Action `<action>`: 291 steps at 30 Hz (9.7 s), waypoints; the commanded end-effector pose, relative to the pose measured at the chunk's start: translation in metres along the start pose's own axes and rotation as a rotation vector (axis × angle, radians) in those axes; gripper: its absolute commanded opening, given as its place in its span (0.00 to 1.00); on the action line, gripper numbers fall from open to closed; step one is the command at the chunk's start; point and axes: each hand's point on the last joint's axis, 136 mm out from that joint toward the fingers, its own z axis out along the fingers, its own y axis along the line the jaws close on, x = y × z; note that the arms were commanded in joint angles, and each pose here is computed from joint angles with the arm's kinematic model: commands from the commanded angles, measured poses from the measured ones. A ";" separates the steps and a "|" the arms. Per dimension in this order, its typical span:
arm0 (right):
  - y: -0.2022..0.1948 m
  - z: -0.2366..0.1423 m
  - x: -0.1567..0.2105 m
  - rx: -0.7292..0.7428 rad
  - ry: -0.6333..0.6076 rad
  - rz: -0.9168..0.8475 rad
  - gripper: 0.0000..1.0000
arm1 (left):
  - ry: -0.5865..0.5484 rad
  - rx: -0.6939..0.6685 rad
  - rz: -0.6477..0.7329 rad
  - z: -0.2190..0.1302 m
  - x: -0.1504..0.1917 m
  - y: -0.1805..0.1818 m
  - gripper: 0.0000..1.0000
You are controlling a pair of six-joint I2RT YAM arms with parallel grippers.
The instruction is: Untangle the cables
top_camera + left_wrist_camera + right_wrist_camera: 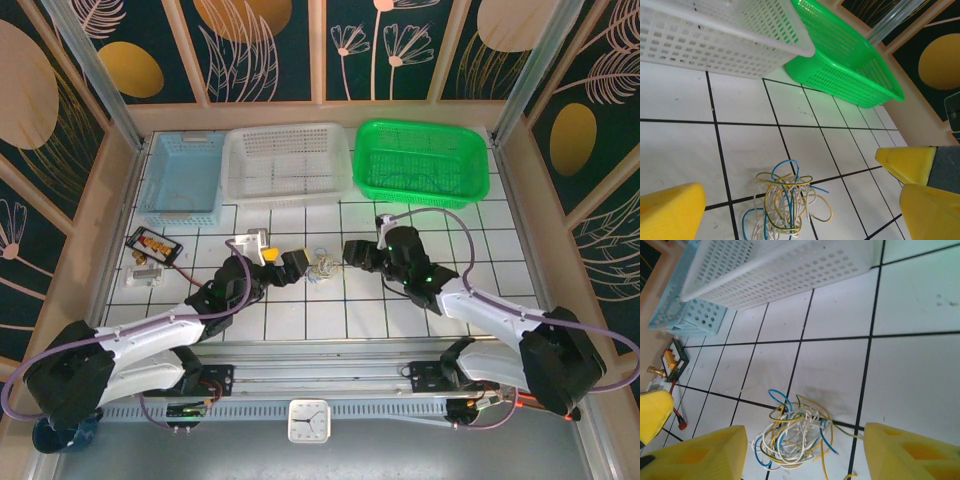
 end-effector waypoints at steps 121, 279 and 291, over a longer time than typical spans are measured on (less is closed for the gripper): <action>0.142 -0.077 -0.091 -0.355 -0.097 -0.288 0.00 | 0.044 0.149 0.427 0.047 -0.012 -0.055 0.99; 0.036 -0.023 -0.013 -0.068 -0.012 -0.123 0.56 | -0.632 -0.551 -0.029 -0.052 -0.339 0.215 0.99; 0.018 -0.006 0.014 -0.029 0.080 -0.114 0.56 | -0.522 -0.273 -0.051 -0.046 -0.284 0.128 0.99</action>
